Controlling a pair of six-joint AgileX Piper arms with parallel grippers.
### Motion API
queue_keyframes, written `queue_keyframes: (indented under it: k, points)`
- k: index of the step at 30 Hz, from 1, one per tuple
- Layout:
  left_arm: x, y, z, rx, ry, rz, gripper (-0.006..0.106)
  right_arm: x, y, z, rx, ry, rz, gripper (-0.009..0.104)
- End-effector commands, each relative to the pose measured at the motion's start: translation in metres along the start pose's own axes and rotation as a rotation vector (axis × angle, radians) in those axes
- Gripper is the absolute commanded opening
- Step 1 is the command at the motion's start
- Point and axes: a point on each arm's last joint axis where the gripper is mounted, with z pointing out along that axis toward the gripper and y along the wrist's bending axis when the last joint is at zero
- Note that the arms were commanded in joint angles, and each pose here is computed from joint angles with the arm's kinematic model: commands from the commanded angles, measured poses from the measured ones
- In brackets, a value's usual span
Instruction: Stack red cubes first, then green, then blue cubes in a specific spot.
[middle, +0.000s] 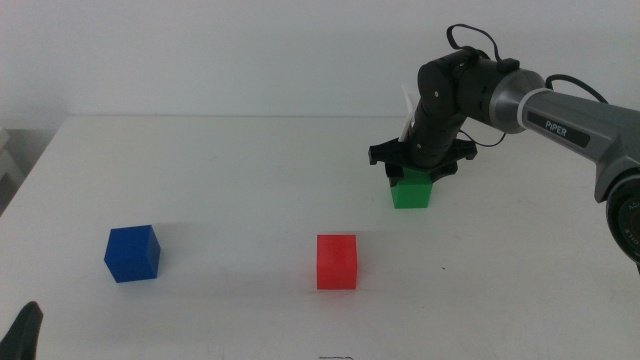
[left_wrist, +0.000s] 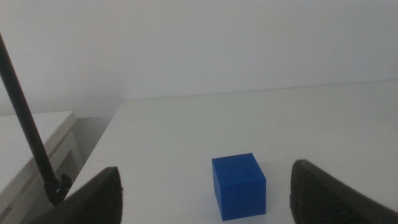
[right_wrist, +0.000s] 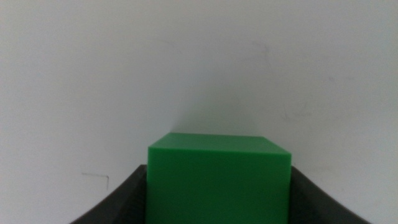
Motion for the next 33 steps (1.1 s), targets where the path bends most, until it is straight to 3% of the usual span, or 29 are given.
queue_keyframes:
  k: [1, 14, 22, 29, 33]
  points:
    - [-0.01, 0.0, -0.002, 0.002, -0.109, -0.009, 0.091, -0.014, -0.004, -0.038, -0.011, -0.087, 0.015, -0.001]
    - [-0.01, 0.0, -0.002, 0.002, -0.109, -0.009, 0.091, 0.011, 0.012, -0.145, -0.002, -0.155, 0.009, -0.001]
    - [-0.01, 0.0, -0.002, 0.002, -0.109, -0.009, 0.091, 0.08, 0.058, -0.169, -0.074, -0.18, 0.039, -0.001]
    - [-0.01, 0.0, -0.002, 0.002, -0.109, -0.009, 0.091, 0.095, 0.093, -0.179, -0.074, -0.2, 0.081, -0.001]
    - [-0.01, 0.0, -0.002, 0.002, -0.109, -0.009, 0.091, 0.093, 0.107, -0.178, -0.028, -0.169, 0.069, -0.001]
